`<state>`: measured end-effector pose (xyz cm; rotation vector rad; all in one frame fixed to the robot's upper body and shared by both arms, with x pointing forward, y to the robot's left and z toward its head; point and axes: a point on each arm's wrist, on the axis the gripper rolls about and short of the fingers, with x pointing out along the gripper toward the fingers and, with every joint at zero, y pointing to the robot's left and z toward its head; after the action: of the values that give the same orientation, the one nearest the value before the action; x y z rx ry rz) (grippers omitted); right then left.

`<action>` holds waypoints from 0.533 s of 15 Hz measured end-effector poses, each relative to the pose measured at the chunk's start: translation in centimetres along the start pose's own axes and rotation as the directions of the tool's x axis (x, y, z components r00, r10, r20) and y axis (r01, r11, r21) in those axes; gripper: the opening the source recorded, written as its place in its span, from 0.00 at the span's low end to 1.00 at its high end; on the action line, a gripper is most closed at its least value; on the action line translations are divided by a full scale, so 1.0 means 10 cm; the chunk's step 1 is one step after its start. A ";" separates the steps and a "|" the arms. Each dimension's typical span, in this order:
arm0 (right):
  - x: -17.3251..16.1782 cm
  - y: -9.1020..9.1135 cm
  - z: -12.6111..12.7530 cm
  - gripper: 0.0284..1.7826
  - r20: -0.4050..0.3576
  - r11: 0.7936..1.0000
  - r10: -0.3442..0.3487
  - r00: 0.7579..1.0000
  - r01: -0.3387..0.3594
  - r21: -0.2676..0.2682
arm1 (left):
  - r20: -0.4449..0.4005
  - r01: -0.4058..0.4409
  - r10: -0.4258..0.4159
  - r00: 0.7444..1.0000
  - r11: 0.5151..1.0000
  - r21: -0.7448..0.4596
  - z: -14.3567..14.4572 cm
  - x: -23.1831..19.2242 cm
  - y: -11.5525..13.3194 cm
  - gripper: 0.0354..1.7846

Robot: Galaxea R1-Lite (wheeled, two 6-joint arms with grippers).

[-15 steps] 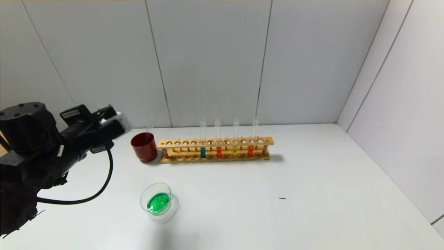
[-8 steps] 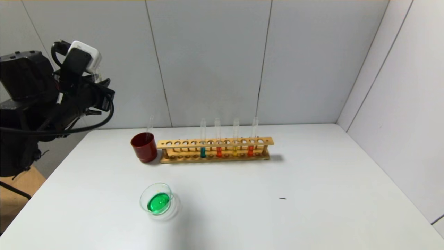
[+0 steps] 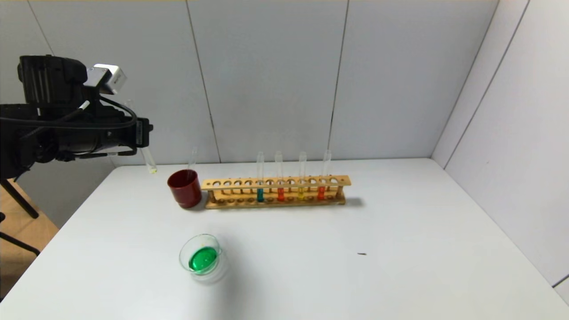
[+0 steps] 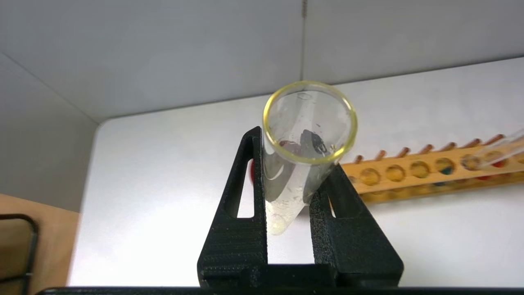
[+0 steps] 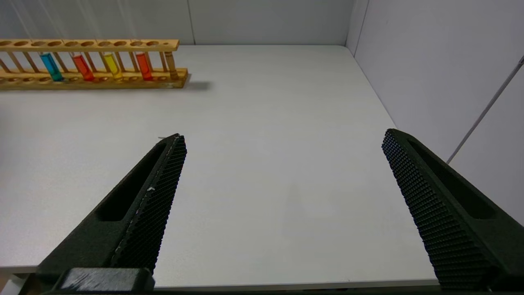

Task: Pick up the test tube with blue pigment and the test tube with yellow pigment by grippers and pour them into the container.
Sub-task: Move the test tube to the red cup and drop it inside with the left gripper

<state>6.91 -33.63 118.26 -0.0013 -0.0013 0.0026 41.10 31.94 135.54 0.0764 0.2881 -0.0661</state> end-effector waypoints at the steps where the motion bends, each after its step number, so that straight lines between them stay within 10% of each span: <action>1: 0.00 0.00 0.00 0.98 0.000 1.000 0.000 1.000 0.000 0.000 | -0.005 0.004 -0.004 1.000 1.000 -0.010 0.00 0.04 0.01 0.17; 8: 0.00 0.00 0.00 0.98 0.000 1.000 0.000 1.000 0.000 0.000 | -0.017 -0.015 0.015 1.000 1.000 -0.022 -0.16 0.46 0.10 0.17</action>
<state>6.91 -33.63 118.26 -0.0009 -0.0013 0.0030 45.10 32.88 132.74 0.0568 0.3045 -0.0471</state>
